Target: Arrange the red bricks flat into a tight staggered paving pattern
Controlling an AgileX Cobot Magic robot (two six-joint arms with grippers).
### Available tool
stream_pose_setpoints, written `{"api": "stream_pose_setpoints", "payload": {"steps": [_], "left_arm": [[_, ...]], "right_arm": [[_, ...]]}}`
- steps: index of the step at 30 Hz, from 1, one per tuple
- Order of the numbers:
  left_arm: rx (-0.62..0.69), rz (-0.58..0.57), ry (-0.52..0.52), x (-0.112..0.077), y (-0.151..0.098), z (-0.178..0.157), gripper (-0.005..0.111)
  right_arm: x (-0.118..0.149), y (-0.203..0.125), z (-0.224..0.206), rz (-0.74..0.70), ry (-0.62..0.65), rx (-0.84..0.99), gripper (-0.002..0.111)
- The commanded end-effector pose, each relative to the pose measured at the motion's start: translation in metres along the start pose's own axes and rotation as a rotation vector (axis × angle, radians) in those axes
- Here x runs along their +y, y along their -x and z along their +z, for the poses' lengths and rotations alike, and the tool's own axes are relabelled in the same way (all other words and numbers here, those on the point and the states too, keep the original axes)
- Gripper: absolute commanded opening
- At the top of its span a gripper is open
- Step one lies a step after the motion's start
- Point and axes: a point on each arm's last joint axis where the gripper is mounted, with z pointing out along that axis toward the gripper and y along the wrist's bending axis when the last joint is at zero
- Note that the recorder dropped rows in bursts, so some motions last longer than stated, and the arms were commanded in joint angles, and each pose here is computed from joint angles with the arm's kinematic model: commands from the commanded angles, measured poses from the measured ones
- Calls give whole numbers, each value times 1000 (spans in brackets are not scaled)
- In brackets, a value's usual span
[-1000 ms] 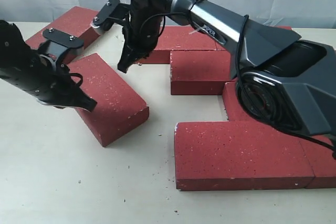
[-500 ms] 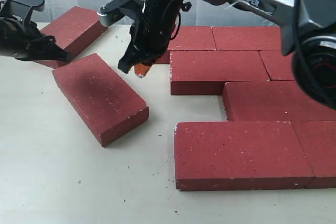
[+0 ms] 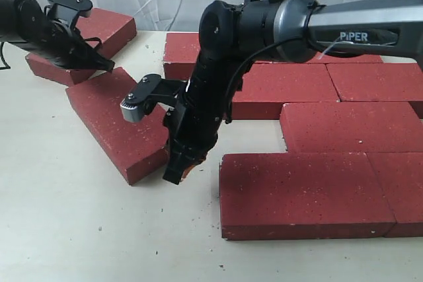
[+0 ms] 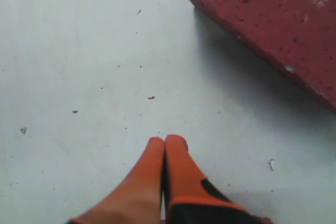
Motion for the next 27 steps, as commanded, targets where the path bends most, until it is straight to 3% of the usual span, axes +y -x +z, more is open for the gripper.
{"api": "stream_pose_setpoints", "payload": {"steps": [1,5,15,20,27], "left_arm": [[42,38,-27,-9,-1,14,0],[51,60,-46,-21,0,22,0],[135,75,-77,-27,-4,15,0],[183,76,-92,-28,-6,9,0],[320,98,-123,-30,-18,6,0]], "right_arm": [[0,0,-1,-17,-12,-8,-1],[-1,2,-1,-17,-29,-24,-1],[-10,-1,25,1,-8,5,-1],[-20,2,32,-43,-107,-24,-1],[-35,-8,28,-33,-263,81,-1]]}}
